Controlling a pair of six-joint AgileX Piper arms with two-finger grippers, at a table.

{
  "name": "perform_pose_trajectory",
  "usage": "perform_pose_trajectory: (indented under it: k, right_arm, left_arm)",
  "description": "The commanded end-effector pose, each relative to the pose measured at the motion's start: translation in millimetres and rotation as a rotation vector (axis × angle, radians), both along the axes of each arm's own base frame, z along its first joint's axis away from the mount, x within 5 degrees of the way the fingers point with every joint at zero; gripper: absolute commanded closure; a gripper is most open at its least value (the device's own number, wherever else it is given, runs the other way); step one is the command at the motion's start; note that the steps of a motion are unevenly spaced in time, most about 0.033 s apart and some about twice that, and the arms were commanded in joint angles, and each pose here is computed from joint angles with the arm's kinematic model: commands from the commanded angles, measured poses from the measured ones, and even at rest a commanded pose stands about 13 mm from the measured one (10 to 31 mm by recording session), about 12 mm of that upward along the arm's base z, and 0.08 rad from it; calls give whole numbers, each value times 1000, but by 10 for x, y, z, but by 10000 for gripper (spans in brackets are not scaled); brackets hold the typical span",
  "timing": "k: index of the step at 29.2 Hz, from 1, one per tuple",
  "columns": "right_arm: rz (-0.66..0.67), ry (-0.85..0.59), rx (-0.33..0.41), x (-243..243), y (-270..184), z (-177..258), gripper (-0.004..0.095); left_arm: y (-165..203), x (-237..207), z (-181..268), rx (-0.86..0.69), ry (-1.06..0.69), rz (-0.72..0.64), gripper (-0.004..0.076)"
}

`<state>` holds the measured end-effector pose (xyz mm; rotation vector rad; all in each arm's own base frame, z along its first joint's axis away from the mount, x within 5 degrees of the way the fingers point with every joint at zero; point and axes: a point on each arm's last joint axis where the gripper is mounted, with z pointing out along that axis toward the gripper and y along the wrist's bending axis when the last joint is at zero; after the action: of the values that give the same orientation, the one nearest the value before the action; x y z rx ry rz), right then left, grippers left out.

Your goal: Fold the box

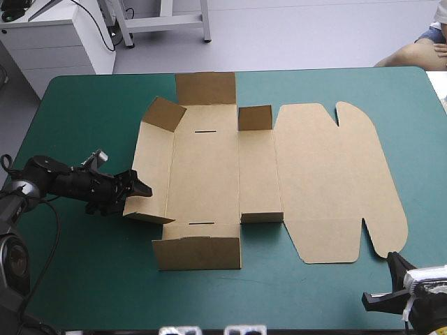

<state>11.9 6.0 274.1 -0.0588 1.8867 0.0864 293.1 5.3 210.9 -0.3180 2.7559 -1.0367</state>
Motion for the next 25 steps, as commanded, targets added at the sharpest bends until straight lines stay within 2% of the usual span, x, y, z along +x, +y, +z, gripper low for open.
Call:
perform_pose_trajectory:
  k: [1,5,8,11,15,19,25]
  right_arm:
    - [-11,-76,4,24,-4,148,928]
    - [-11,-76,4,24,-4,148,928]
    - [-11,-76,4,24,-4,148,928]
    - [-11,-76,4,24,-4,148,928]
    - [-11,-76,4,24,-4,148,928]
    - [-11,-76,4,24,-4,148,928]
    - [-11,-77,4,24,-4,149,928]
  left_arm:
    - [-144,68,139,-83,-63,-31,230]
    - [-254,82,65,-87,-49,-89,278]
    - [-261,112,81,-63,-77,-146,347]
    - [-251,185,166,-53,-111,-190,476]
    - [-287,257,361,-75,-176,-370,731]
    - [-310,337,477,-47,-202,-402,732]
    - [-441,277,403,94,-157,-549,732]
